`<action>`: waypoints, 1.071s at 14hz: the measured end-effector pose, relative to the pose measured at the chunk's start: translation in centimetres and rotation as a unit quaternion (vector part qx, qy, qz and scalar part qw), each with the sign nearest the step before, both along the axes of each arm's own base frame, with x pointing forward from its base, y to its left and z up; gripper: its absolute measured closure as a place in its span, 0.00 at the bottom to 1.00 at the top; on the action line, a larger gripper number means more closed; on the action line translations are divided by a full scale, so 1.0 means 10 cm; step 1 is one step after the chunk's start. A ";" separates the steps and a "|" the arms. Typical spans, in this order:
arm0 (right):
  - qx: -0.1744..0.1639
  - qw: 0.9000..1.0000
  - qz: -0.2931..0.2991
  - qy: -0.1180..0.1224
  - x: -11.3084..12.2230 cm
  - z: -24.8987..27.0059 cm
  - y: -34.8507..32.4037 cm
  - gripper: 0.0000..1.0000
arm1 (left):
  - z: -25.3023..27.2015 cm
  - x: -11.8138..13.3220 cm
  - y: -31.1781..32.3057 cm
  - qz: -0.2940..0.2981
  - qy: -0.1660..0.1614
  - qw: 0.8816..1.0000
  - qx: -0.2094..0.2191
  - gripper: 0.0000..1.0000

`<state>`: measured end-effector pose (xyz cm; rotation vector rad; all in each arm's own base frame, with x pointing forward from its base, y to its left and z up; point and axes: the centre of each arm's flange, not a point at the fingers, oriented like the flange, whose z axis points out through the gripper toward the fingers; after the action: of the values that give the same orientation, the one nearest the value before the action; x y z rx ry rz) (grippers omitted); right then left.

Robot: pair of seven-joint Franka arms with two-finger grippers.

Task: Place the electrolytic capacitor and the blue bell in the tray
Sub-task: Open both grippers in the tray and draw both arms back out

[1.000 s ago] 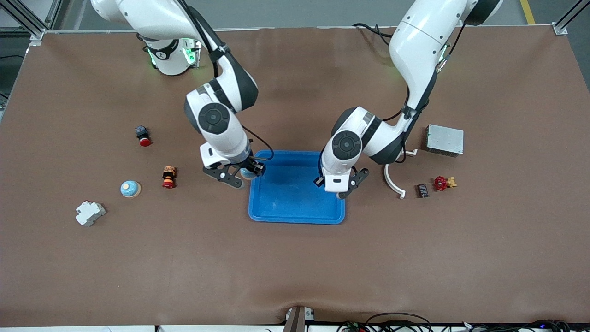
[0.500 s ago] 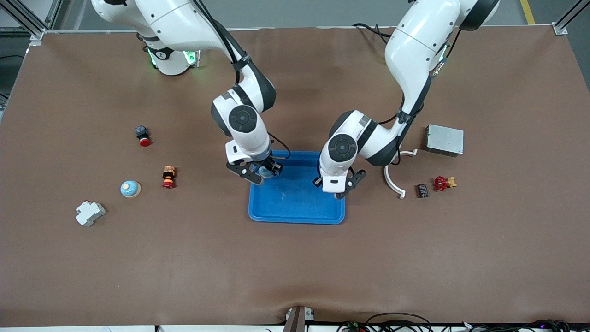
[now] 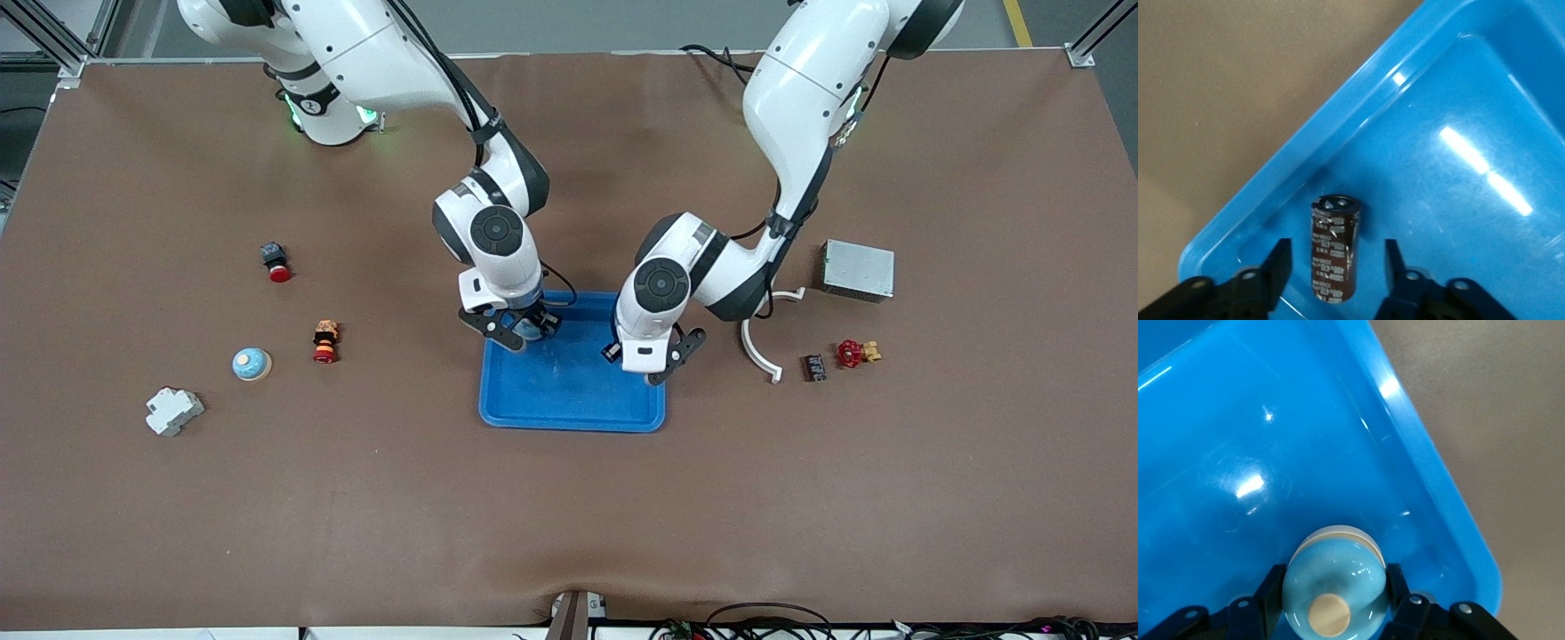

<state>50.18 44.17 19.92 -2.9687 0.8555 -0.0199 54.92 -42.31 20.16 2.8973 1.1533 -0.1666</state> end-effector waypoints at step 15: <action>-0.014 1.000 -0.010 -0.012 0.05 -0.14 0.15 0.00 | 1.92 0.54 2.43 -0.280 0.032 0.959 0.008 0.00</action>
<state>50.65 45.64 18.52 -2.9792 0.8902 -0.0693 60.36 -17.98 39.35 3.1670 0.3040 -0.2567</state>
